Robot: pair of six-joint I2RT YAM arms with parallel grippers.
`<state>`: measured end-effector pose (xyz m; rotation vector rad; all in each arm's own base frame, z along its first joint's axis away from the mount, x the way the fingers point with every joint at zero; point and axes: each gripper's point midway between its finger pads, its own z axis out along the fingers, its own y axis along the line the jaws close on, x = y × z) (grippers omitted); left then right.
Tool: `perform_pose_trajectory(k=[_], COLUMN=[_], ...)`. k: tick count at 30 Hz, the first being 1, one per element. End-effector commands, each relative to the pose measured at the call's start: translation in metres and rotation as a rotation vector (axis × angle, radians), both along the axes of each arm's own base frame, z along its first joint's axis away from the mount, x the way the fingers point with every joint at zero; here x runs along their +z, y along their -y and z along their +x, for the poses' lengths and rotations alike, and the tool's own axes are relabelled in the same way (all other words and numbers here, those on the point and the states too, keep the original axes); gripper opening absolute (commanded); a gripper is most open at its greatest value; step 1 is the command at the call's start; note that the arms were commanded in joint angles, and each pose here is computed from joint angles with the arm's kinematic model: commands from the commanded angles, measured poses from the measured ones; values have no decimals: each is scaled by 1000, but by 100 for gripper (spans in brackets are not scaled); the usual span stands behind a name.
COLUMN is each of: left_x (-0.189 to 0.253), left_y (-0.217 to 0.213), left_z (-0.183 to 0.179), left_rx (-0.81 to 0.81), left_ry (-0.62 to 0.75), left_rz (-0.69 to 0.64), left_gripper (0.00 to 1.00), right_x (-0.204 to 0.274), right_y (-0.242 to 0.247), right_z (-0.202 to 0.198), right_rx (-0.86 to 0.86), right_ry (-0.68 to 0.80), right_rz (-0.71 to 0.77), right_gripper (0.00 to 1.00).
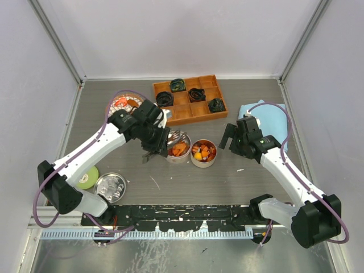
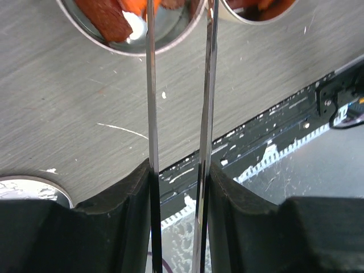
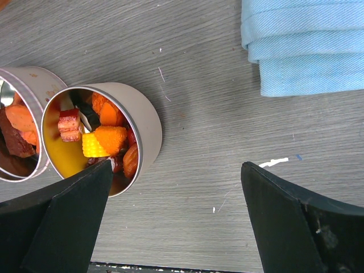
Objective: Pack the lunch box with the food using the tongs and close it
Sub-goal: Place the fake food in the packing box, then pick up the fake food from the plate.
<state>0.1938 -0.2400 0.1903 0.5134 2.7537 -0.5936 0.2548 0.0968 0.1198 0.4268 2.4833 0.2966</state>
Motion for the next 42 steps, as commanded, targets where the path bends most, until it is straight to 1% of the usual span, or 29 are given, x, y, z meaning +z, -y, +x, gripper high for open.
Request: perform_pose_trajectory(k=[1, 3, 10, 16, 18, 21, 25, 30, 38, 42], left_x=[31, 35, 35, 21, 19, 14, 10, 3, -17, -23], left_y=[-14, -23, -80, -124, -136, -150, -161, -163, -163, -160], left_z=[35, 48, 107, 153, 169, 191, 215, 235, 248, 256], left_rx=[84, 130, 343, 528, 599, 677, 752, 786, 835, 848], left_ry=[98, 110, 133, 94, 76, 66, 59, 34, -26, -29], left_rz=[-46, -50, -33, -28, -45, -77, -97, -97, -79, -101], left_gripper=[38, 39, 41, 43, 45, 45, 45, 45, 46, 46], right_x=[15, 17, 24, 28, 30, 33, 35, 32, 29, 29], right_y=[-2, -3, -2, -1, -1, -1, 0, 1, 2, 2], right_z=[9, 10, 10, 11, 11, 13, 12, 12, 12, 12], right_rx=[-8, -3, 5, 3, 4, 5, 5, 1, 2, 4], right_ry=[54, 60, 87, 90, 92, 102, 106, 96, 87, 85], right_rz=[23, 23, 21, 18, 17, 17, 10, 3, -7, -7], right_gripper=[100, 100, 100, 100, 100, 100, 100, 100, 100, 100])
